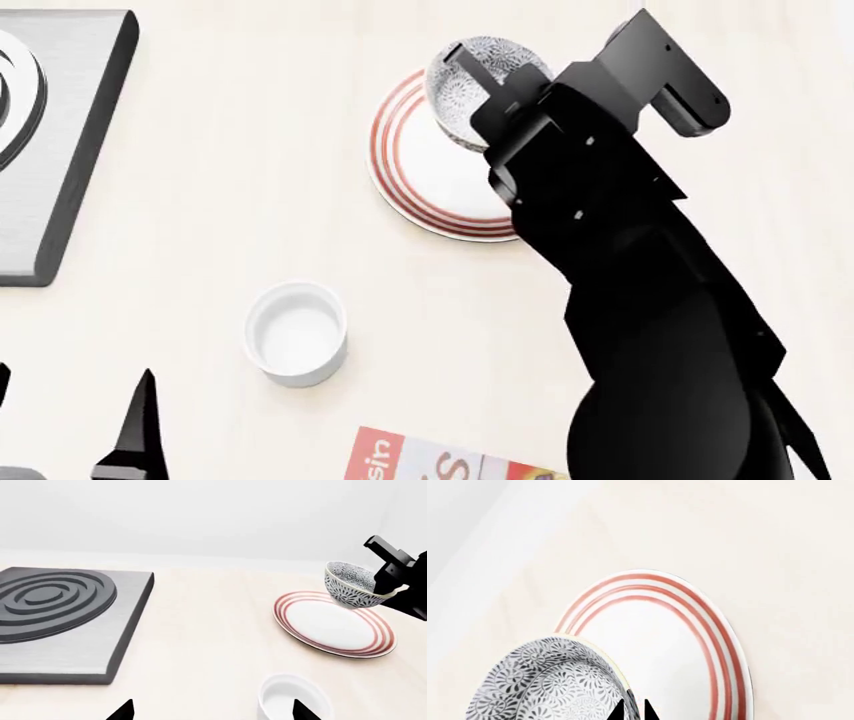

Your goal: Pick the akita bowl on the cookies box and place it on the plate.

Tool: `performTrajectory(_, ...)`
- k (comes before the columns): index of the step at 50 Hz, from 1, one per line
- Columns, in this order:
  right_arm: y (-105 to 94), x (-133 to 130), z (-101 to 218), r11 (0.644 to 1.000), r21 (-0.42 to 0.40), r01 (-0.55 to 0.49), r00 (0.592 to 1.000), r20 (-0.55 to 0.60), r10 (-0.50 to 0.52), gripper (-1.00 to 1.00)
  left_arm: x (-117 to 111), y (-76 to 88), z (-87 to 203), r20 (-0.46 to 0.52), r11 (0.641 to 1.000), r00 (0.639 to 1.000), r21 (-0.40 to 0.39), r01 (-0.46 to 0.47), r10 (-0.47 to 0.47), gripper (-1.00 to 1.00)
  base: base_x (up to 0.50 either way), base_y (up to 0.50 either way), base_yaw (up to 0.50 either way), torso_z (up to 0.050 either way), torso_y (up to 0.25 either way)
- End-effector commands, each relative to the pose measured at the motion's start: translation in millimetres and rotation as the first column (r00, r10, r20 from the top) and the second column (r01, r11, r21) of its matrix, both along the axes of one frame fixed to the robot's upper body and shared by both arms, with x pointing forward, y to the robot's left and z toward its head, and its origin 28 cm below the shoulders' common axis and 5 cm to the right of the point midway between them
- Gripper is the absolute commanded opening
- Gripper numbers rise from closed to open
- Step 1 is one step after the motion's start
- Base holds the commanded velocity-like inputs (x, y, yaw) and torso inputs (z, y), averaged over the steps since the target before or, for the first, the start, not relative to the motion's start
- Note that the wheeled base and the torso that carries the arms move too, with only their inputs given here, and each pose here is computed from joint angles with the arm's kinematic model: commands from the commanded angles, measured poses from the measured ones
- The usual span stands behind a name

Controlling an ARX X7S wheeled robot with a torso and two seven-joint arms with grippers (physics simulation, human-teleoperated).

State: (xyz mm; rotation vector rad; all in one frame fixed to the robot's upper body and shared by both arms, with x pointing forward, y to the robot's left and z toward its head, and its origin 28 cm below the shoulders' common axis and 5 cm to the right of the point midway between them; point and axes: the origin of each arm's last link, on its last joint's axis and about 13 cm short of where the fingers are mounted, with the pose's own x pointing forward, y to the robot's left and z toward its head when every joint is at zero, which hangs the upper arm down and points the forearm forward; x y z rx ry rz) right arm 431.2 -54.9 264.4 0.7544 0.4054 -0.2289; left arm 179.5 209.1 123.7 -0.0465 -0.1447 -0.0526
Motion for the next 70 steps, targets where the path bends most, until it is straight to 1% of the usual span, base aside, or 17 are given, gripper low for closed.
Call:
performTrajectory(1,10.1,-0.7,-3.8,0.999,0.013,-0.036,0.999,0.024,0.036,-1.0,0.4,1.8,5.8,0.033,0.999,0.999,-0.034,0.014,-0.012,1.0,0.0,0.0,0.0,0.0,0.0)
performTrajectory(20,11.6,-1.3,-18.2,0.999,0.04,-0.034,0.999,0.004,0.034,-1.0,0.8,2.9,6.7,0.033,0.999,0.999,-0.039,0.011,-0.01,1.0,0.0,0.0,0.0,0.0,0.001)
performTrajectory(37,8.8,-0.9,-21.4,0.999,0.046,-0.014,1.0,-0.003,0.015,-1.0,2.8,2.7,1.2,0.029,0.999,1.0,-0.037,0.013,-0.011,1.0,0.0,0.0,0.0,0.0,0.001)
performTrajectory(43,8.6,-1.5,-24.7,1.0,0.018,-0.021,1.0,-0.015,0.022,-1.0,2.3,2.8,1.6,0.028,0.999,1.0,-0.038,0.011,-0.01,1.0,0.0,0.0,0.0,0.0,0.0)
performTrajectory(70,9.5,-3.0,-38.1,1.0,0.016,-0.026,0.999,-0.041,0.026,-1.0,1.7,3.1,3.5,0.029,0.999,1.0,-0.041,0.012,-0.011,1.0,0.0,0.0,0.0,0.0,0.0)
